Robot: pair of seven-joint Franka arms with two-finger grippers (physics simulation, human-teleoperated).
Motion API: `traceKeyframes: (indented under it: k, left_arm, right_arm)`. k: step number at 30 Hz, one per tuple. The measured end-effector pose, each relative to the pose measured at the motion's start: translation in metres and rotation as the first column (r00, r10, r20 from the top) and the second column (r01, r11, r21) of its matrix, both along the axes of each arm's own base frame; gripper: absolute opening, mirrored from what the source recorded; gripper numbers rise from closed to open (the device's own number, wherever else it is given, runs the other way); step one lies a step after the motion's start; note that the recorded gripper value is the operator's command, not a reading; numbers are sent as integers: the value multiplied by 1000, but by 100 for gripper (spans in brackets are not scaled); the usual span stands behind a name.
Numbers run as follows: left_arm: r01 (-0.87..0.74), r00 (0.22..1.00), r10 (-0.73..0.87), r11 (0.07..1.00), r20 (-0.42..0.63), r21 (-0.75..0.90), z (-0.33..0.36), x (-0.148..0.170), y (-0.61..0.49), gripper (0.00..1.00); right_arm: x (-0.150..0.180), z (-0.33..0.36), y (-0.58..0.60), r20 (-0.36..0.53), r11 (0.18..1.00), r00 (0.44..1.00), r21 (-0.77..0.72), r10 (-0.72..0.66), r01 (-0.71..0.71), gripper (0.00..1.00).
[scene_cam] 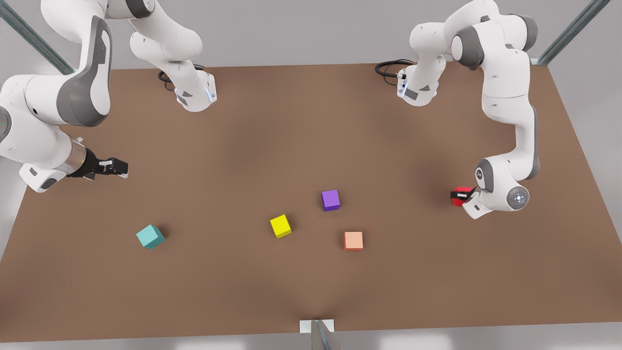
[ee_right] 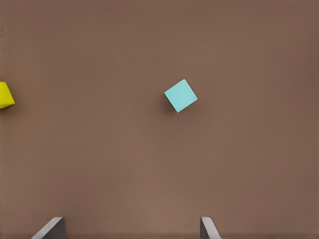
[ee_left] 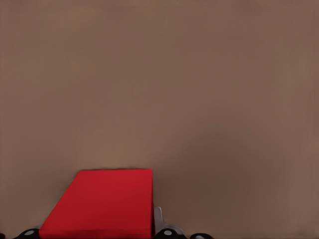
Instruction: Pick up red wooden cube and pass to hand red wooden cube and place in blue wooden cube
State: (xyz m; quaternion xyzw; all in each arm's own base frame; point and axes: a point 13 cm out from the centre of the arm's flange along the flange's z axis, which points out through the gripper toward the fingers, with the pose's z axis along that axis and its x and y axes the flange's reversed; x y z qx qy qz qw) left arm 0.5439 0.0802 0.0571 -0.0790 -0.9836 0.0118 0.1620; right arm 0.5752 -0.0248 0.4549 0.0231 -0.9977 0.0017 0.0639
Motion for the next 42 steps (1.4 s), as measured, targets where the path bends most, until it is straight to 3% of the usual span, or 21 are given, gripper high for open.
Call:
traceKeyframes:
  k: [4, 7, 10, 14, 20, 25, 29, 34, 42]
  left_arm:
    - [35, 998, -32, 997, 47, -69, 18, 28, -73, 65]
    - [-63, 990, 91, 967, 107, -246, 95, 95, -136, 65]
    - [-47, 997, 69, 873, 27, -486, 166, 95, -262, 65]
    - [-91, 991, -11, 690, -136, -718, 205, 60, -395, 64]
    - [-256, 954, -35, 421, -297, -870, 244, 44, -487, 64]
    - [-328, 939, -11, 270, -344, -905, 252, 57, -520, 63]
    - [-322, 946, 38, 227, -323, -919, 242, 74, -522, 63]
    - [-268, 963, 69, 205, -259, -941, 233, 87, -520, 63]
    - [-199, 979, 82, 184, -187, -963, 218, 93, -522, 64]
  right_arm:
    - [1, -3, 2, -6, 1000, 1000, 1, 4, -4, 100]
    - [28, -39, 53, -44, 996, 996, 24, 82, -81, 100]
    - [49, -99, 108, -110, 957, 990, 285, 87, -53, 100]
    - [96, -145, 185, -82, 751, 988, 659, 127, -42, 100]
    - [127, -120, 277, 222, 369, 958, 888, 180, -275, 100]
    - [125, -108, 345, 433, 96, 887, 887, 158, -451, 100]
    - [120, -104, 365, 586, -15, 800, 808, 132, -589, 100]
    - [112, -108, 384, 725, -103, 683, 689, 93, -717, 100]
    - [106, -125, 416, 865, -129, 499, 502, 56, -855, 100]
